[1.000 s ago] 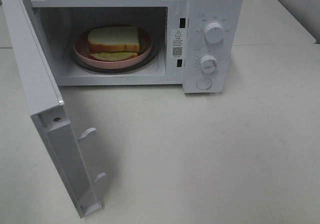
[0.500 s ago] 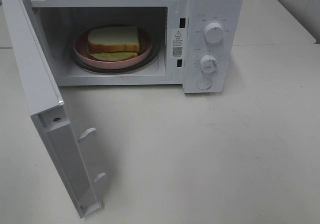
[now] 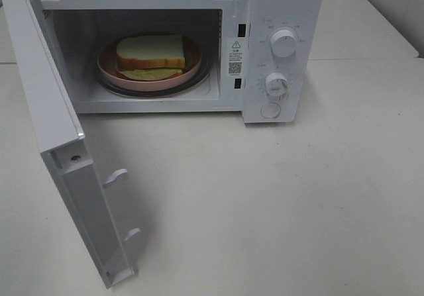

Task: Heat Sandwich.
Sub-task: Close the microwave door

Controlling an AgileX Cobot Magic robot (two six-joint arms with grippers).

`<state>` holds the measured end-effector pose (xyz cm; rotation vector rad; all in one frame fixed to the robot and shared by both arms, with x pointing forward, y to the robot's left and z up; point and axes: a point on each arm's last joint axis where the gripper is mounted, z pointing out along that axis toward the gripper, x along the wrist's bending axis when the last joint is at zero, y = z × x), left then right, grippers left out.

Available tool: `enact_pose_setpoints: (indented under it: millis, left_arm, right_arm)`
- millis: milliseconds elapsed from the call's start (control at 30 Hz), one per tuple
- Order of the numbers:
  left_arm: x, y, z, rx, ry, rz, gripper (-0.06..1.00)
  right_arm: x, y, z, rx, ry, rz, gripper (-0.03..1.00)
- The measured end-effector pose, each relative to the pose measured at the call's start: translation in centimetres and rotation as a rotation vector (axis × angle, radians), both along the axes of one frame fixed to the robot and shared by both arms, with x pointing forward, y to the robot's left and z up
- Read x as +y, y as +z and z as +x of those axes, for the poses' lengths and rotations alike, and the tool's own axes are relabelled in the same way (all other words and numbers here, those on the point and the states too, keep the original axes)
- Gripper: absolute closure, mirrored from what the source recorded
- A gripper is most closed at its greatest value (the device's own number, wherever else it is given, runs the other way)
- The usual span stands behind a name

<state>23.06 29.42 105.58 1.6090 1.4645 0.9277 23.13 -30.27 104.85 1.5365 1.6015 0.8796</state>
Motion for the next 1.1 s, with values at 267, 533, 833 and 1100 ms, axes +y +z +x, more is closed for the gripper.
enact_pose_setpoints:
  millis: [267,533,833,1100]
  left_arm:
    - [0.0,0.0,0.0,0.0,0.0,0.0,-0.05]
    - [0.0,0.0,0.0,0.0,0.0,0.0,-0.05]
    - [0.0,0.0,0.0,0.0,0.0,0.0,-0.05]
    - [0.0,0.0,0.0,0.0,0.0,0.0,-0.05]
  right_arm:
    - [0.0,0.0,0.0,0.0,0.0,0.0,0.23]
    - [0.01,0.0,0.0,0.0,0.001,0.001,0.23]
    - [0.01,0.0,0.0,0.0,0.001,0.001,0.23]
    - [0.01,0.0,0.0,0.0,0.001,0.001,0.23]
